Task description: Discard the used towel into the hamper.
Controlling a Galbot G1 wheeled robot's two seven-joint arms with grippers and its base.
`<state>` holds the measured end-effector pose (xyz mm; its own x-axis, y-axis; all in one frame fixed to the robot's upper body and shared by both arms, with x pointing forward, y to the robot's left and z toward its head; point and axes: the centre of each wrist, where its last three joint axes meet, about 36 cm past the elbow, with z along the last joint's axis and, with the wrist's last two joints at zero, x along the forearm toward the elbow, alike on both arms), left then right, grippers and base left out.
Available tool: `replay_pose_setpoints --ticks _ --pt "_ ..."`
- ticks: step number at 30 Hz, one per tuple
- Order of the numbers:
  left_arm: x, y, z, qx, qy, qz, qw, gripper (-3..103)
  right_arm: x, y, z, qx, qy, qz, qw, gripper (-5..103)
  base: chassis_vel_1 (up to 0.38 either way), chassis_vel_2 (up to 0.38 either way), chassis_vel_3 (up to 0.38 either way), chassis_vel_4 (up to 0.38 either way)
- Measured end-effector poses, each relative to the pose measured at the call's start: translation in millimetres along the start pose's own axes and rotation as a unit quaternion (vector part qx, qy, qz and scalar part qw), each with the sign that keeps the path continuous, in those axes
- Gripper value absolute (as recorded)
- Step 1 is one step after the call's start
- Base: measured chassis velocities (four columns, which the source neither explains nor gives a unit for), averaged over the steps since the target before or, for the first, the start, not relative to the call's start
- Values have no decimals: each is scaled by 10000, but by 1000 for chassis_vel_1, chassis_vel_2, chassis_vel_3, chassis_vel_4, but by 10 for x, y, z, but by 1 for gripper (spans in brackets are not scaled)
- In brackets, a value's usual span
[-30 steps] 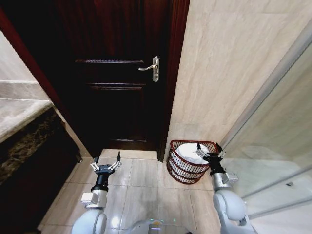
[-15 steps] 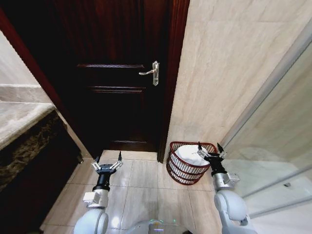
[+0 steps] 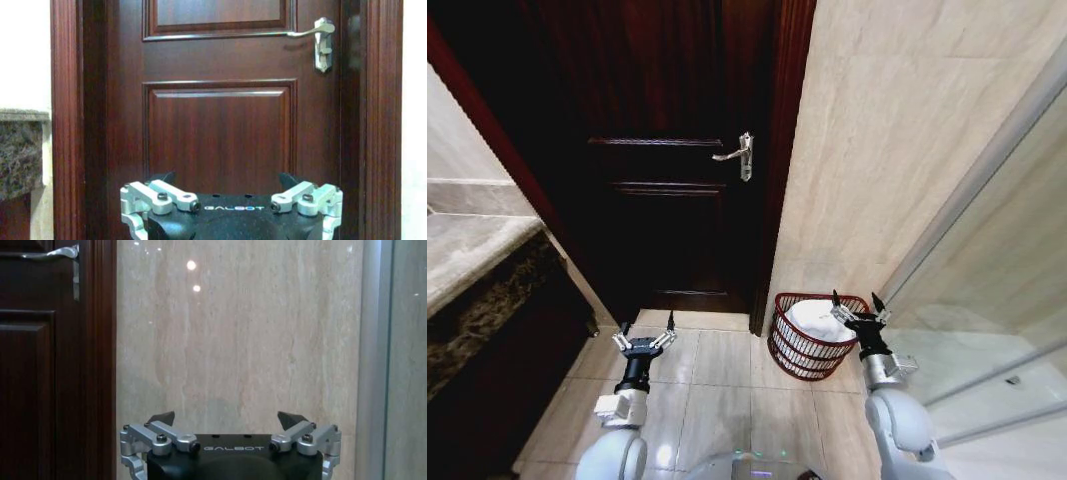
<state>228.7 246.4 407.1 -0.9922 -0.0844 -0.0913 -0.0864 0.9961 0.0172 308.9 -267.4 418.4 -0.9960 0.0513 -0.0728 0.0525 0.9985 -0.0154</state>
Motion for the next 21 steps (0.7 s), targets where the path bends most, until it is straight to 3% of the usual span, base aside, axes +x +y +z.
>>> replay_pose_setpoints --ticks 21 --pt "2 29 -38 -40 -90 7 10000 100 -2 9 -16 1 -47 -6 10000 100 0 0 0 0"
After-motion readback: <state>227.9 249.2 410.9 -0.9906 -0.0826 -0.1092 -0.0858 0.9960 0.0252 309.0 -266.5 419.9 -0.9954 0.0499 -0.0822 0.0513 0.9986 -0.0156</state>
